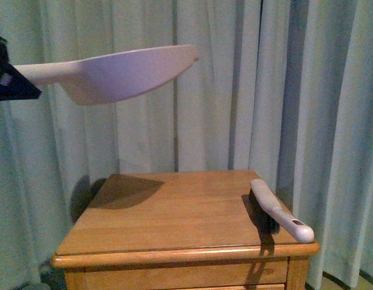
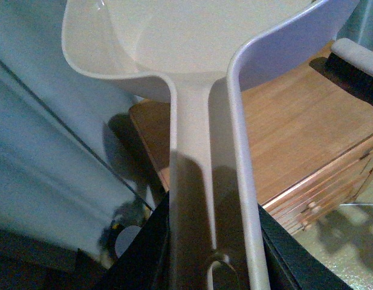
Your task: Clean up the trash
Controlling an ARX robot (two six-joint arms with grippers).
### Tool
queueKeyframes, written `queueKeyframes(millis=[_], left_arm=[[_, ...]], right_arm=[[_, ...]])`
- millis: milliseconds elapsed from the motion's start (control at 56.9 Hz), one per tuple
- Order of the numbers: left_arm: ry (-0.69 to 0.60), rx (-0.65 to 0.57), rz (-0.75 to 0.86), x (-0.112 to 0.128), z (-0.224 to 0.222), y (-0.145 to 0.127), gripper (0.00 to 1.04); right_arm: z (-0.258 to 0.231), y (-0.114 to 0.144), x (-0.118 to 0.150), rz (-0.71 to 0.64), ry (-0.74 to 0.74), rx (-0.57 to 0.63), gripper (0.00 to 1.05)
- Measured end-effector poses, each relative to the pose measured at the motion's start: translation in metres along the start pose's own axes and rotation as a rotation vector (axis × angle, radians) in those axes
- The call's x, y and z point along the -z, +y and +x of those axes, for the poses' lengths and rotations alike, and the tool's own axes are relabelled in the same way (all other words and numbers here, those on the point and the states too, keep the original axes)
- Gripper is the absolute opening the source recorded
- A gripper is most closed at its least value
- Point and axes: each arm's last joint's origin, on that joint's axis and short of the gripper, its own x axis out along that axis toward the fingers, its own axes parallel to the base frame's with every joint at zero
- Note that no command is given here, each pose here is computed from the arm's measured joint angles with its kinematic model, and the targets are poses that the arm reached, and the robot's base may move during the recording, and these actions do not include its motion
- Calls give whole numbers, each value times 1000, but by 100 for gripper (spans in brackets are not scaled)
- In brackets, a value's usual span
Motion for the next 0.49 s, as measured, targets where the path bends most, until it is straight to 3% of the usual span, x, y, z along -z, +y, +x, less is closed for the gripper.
queueKeyframes(millis=[211, 492], left_arm=[[-62, -39, -21, 5, -40, 10, 28], [-113, -17, -86, 20, -86, -1, 28]], right_arm=[[0, 0, 0, 0, 0, 0, 97], [0, 0, 0, 0, 0, 0, 97]])
